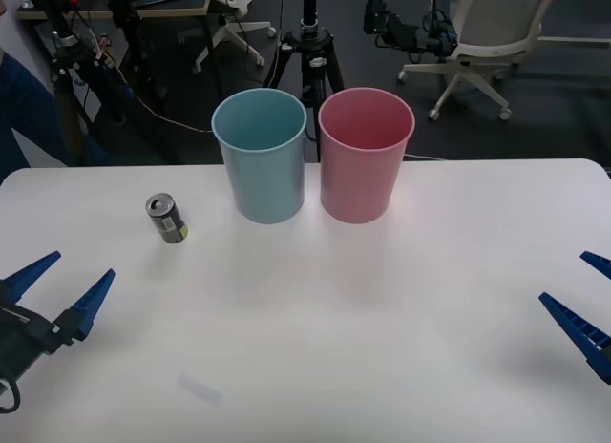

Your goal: Grasp the object on the table and drop it into the matching bin: aluminum can to the light blue bin, PET bottle to the pink bin.

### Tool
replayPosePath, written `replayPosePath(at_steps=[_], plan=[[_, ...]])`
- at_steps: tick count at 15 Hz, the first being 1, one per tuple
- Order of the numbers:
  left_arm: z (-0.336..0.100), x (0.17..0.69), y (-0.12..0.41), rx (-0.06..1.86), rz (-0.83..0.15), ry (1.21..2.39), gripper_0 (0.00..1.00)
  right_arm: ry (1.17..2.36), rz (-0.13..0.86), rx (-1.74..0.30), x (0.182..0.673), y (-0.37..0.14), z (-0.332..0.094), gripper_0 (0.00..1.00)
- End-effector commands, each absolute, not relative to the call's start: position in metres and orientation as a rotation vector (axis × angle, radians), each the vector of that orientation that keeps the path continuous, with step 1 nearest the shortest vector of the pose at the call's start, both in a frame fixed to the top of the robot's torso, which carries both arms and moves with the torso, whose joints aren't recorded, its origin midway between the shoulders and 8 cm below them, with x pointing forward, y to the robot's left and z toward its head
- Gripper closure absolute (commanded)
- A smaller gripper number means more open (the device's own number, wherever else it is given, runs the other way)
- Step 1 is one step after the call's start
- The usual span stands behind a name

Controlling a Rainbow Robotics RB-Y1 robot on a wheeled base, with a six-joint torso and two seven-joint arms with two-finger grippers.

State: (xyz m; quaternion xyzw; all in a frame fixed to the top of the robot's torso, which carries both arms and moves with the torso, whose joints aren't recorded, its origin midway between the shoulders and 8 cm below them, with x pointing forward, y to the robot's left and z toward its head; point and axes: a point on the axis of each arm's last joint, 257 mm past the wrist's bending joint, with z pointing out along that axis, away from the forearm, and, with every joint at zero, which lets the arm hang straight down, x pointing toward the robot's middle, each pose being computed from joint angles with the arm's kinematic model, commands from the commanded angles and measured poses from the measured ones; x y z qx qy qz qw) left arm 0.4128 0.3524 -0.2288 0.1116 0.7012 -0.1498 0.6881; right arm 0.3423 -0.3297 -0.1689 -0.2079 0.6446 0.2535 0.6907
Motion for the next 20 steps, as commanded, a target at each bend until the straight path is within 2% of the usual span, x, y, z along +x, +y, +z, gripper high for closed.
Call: replayPosePath(at_steps=[1, 8, 10, 17, 20], plan=[[-0.243, 0.435, 0.345, 0.262, -0.345, 1.584, 0.0, 1.441, 0.567, -0.465, 0.342, -0.33, -0.169, 0.0], [-0.268, 0.496, 0.321, 0.277, -0.333, 1.596, 0.0, 1.441, 0.567, -0.465, 0.342, -0.33, -0.169, 0.0], [-0.275, 0.511, 0.324, 0.288, -0.284, 1.6, 0.0, 1.441, 0.567, -0.465, 0.342, -0.33, -0.169, 0.0], [-0.287, 0.544, 0.313, 0.247, -0.212, 1.638, 0.0, 1.441, 0.567, -0.465, 0.342, -0.33, -0.169, 0.0], [-0.284, 0.553, 0.299, 0.226, -0.221, 1.631, 0.0, 1.441, 0.567, -0.465, 0.342, -0.33, -0.169, 0.0]])
